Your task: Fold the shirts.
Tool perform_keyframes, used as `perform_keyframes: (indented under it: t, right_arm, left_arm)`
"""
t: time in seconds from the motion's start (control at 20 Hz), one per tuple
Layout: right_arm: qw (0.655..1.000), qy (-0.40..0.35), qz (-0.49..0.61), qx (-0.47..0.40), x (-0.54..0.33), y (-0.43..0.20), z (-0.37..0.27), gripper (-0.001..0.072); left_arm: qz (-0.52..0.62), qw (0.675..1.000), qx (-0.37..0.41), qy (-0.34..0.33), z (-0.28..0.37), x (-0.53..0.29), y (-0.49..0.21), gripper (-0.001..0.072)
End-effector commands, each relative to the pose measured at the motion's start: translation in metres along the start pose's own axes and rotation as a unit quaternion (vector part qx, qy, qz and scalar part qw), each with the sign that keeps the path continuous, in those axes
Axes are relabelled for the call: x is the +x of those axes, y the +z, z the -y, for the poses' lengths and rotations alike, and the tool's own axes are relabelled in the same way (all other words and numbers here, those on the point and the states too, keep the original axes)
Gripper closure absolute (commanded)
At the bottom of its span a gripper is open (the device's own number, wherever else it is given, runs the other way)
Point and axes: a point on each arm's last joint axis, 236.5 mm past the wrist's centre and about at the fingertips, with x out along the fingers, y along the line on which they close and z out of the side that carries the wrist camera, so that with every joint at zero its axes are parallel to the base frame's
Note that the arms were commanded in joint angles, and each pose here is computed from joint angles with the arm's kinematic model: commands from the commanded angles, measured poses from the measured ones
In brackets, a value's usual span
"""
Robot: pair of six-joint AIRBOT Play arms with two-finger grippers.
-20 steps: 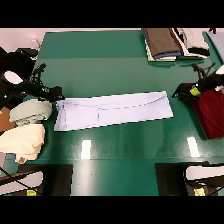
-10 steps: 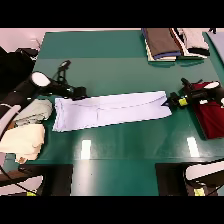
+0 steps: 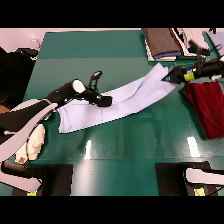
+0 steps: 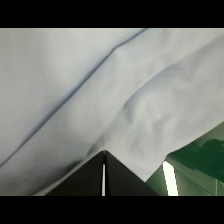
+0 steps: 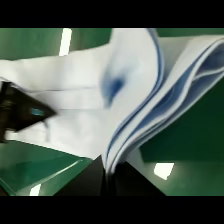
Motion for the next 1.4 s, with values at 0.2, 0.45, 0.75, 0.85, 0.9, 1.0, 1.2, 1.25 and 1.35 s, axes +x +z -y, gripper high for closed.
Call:
perform_keyframes:
  t: [0.2,0.45,0.75,0.85,0.9,1.0,1.2,1.25,1.35]
  right_arm:
    - [0.993,0.044,0.029,-0.105,-0.019,0.01,-0.135,0.0695]
    - [0.988,0.074,0.039,-0.133,-0.004,0.007,-0.185,0.0695]
    - [0.965,0.206,0.009,-0.16,0.059,-0.023,-0.28,0.0695]
    - [0.954,0.247,0.006,-0.168,0.1,-0.041,-0.319,0.0695]
    - [0.95,0.26,0.01,-0.172,0.127,-0.051,-0.337,0.0692]
    - [0.948,0.263,0.036,-0.177,0.178,-0.065,-0.36,0.0436]
    - [0.944,0.257,0.034,-0.203,0.221,-0.08,-0.377,0.041]
    - [0.943,0.246,0.034,-0.22,0.219,-0.077,-0.371,0.041]
    - [0.946,0.19,0.018,-0.26,0.21,-0.067,-0.336,0.044]
  left_arm:
    - [-0.008,1.0,0.002,-0.005,0.012,0.035,0.004,0.0686]
    - [-0.003,1.0,-0.013,-0.012,0.01,0.009,0.022,0.0686]
    - [0.19,0.979,0.008,0.075,-0.054,-0.192,0.116,0.0686]
    - [0.255,0.959,0.004,0.123,-0.079,-0.274,0.123,0.0686]
    - [0.278,0.95,-0.002,0.144,-0.09,-0.308,0.12,0.0686]
    - [0.311,0.935,-0.02,0.169,-0.104,-0.359,0.109,0.0686]
    - [0.302,0.934,-0.037,0.188,-0.117,-0.383,0.088,0.0686]
    - [0.29,0.938,-0.035,0.187,-0.116,-0.379,0.084,0.0686]
    - [0.277,0.944,-0.017,0.178,-0.104,-0.369,0.082,0.0686]
